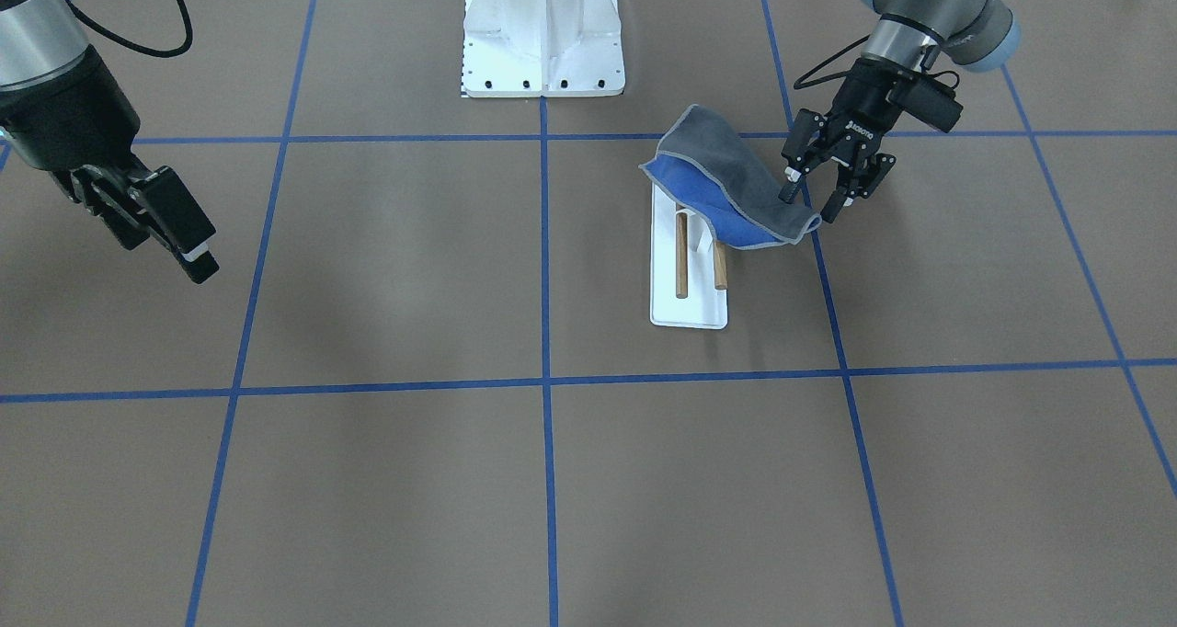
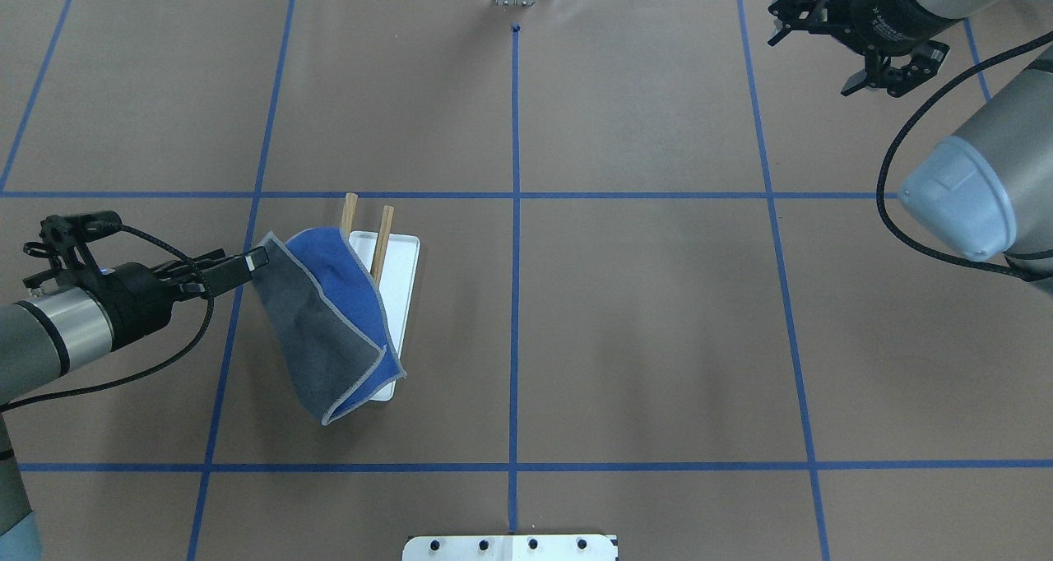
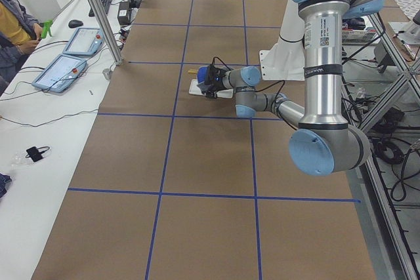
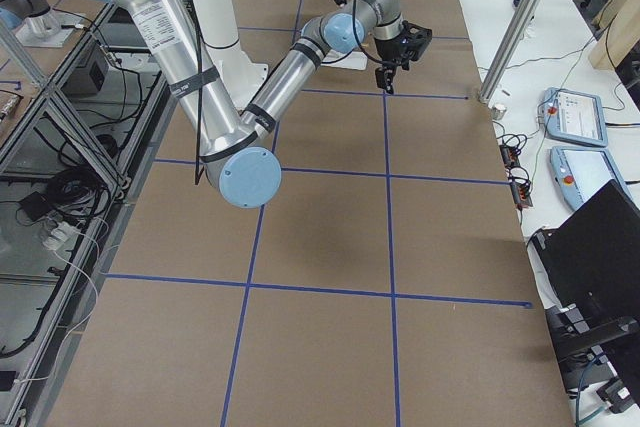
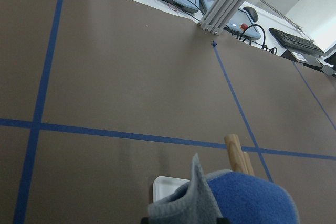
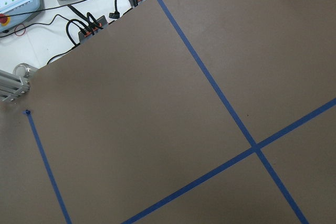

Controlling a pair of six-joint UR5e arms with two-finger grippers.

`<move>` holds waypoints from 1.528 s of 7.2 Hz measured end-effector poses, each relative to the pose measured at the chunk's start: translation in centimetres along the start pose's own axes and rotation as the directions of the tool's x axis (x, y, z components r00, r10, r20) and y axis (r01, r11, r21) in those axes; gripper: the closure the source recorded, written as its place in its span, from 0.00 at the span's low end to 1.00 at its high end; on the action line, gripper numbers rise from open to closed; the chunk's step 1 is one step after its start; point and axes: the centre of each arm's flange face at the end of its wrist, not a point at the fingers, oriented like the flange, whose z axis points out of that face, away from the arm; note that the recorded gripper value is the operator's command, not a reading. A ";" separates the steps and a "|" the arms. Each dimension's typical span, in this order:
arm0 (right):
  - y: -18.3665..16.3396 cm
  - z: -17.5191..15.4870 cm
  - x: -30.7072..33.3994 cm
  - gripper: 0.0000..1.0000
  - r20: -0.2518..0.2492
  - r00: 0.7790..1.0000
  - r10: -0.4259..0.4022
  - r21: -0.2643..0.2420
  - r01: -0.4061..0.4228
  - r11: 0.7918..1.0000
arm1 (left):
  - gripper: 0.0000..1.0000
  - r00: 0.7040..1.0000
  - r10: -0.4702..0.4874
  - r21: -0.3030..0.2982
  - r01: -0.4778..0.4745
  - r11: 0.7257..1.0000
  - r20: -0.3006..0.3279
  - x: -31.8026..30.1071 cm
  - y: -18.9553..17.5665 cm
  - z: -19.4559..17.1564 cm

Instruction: Hang towel on rack

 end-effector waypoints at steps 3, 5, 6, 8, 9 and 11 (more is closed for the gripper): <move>-0.2 0.7 0.8 0.00 -0.017 1.000 -0.008 -0.008 0.008 1.000 | 0.02 1.000 -0.006 0.024 0.006 1.000 0.009 -0.3 -0.8 0.1; -0.5 0.8 1.3 0.00 -0.024 1.000 -0.020 -0.008 0.020 1.000 | 0.02 1.000 -0.018 0.049 0.018 0.999 0.006 -0.2 -3.1 -0.4; -1.2 0.9 2.4 0.00 -0.037 0.998 -0.046 -0.007 0.046 0.999 | 0.02 1.000 -0.024 0.035 0.024 0.999 0.019 -1.3 -5.5 -1.0; -3.6 1.2 6.3 0.00 -0.074 0.989 -0.127 -0.023 0.125 0.992 | 0.02 0.994 -0.025 -0.050 0.030 0.998 0.103 -6.2 -12.8 -3.1; -5.2 1.3 9.0 0.00 -0.095 0.979 -0.180 -0.039 0.177 0.983 | 0.02 0.986 0.043 -0.098 -0.027 0.995 0.160 -9.7 -16.2 -4.7; -9.5 1.4 14.8 0.00 -0.117 0.953 -0.278 -0.095 0.268 0.959 | 0.02 0.923 0.266 -0.201 -0.216 0.956 0.276 -18.2 -20.8 -7.5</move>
